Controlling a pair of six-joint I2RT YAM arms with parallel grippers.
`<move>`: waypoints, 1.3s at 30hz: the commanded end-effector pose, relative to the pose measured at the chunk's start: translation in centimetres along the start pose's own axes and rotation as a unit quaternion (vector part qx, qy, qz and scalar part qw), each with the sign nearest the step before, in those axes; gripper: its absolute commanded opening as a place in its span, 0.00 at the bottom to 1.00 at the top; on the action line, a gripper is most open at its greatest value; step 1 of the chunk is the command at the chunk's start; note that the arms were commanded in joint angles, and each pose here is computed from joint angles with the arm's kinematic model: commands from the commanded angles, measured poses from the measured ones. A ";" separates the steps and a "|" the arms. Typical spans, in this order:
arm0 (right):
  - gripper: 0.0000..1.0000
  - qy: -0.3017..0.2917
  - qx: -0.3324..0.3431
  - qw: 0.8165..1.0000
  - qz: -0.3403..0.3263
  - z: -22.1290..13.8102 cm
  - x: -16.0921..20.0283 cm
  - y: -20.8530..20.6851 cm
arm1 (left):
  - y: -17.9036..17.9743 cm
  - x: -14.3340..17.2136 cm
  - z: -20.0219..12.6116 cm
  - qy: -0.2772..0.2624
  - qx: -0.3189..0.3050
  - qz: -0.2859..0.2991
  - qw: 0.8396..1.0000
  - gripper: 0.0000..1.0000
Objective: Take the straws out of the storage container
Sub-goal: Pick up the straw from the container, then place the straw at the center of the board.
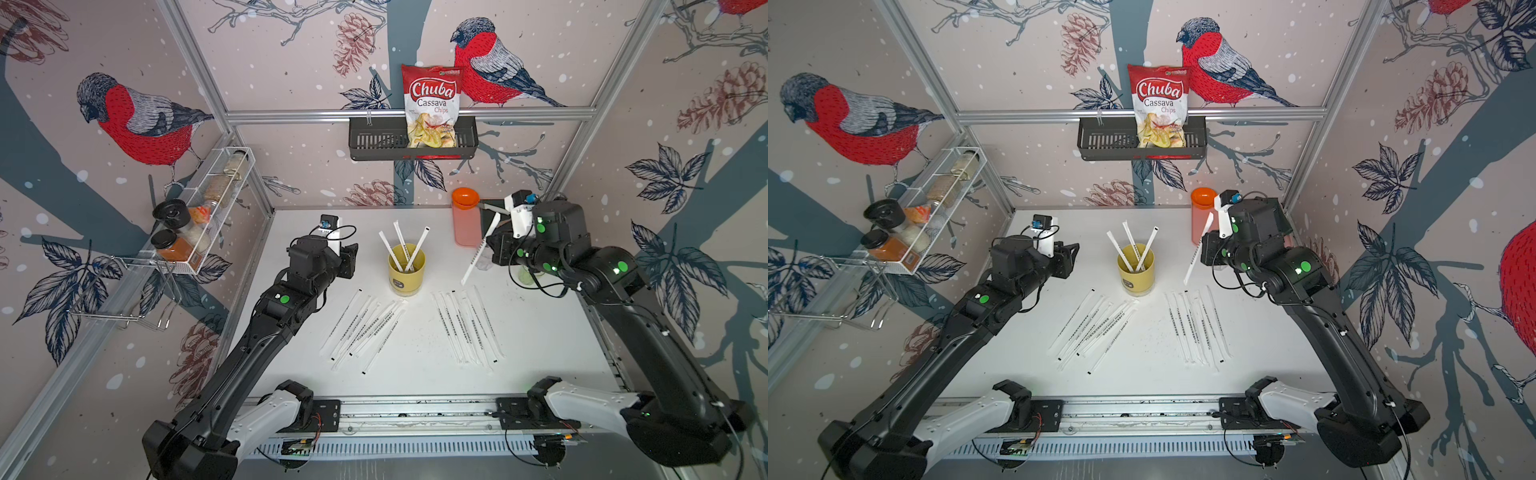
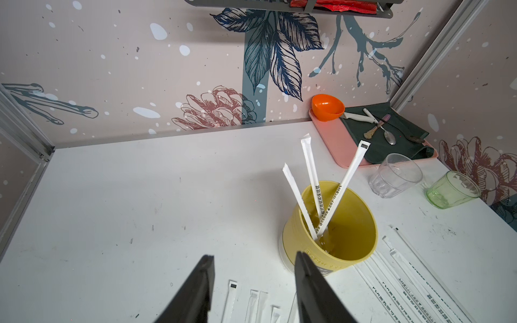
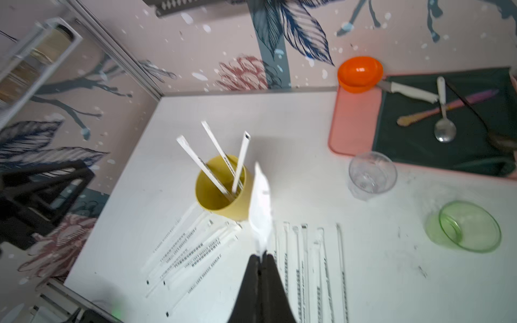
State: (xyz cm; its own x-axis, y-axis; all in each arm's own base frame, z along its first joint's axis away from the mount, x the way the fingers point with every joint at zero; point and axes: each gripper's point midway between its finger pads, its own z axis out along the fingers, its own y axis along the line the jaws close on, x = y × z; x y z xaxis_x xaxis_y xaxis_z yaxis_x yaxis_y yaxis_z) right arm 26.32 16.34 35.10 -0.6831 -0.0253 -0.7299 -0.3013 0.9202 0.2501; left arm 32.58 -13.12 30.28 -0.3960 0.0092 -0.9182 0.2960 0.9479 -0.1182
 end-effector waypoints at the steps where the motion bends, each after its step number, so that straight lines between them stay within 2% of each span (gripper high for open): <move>1: 0.00 0.116 0.067 0.991 0.010 1.0 6.1 -3.0 | -0.6 -1.0 0.1 -0.019 0.017 -0.001 1.000 0.50; 8: 0.00 0.262 0.124 0.957 -0.013 6.0 12.9 -5.4 | -0.6 -1.0 -0.1 -0.019 0.016 -0.002 1.000 0.50; 20: 0.00 0.380 0.131 0.915 -0.035 13.1 19.3 -5.4 | -0.4 -0.9 -0.3 -0.017 0.013 0.002 1.000 0.50; 27: 0.00 0.368 0.133 0.920 -0.034 14.7 18.4 -5.5 | -0.7 -1.0 -0.5 -0.018 0.020 0.003 1.000 0.50; 30: 0.00 0.351 0.123 0.928 -0.022 14.6 17.6 -5.3 | -0.7 -0.7 -0.3 -0.014 0.020 0.003 1.000 0.50; 31: 0.02 0.340 0.117 0.933 -0.015 14.6 17.2 -5.2 | -0.6 -0.6 -0.2 -0.012 0.018 0.003 1.000 0.50; 33: 0.15 0.321 0.109 0.941 0.006 14.5 16.9 -5.6 | -0.6 -0.6 -0.1 -0.011 0.017 0.002 1.000 0.50; 36: 0.24 0.302 0.111 0.947 0.018 14.6 16.5 -6.0 | -1.0 -0.9 0.1 -0.016 0.028 -0.007 0.999 0.51; 37: 0.30 0.288 0.108 0.951 0.023 14.8 16.0 -6.0 | -1.2 -0.9 0.4 -0.016 0.034 -0.014 0.999 0.51; 39: 0.31 0.250 0.093 0.963 0.042 15.2 14.5 -5.9 | -1.5 -0.1 1.6 0.002 0.041 -0.036 0.999 0.51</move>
State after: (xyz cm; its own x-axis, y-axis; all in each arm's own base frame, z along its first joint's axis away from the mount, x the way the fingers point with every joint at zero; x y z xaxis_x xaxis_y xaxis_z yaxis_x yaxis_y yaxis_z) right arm 26.36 15.56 12.23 -0.9668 -0.1536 -0.2041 -0.1707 0.9829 0.0692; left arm 32.81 -14.13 29.61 -0.4218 0.0012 -0.9067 0.3281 0.9324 -0.1513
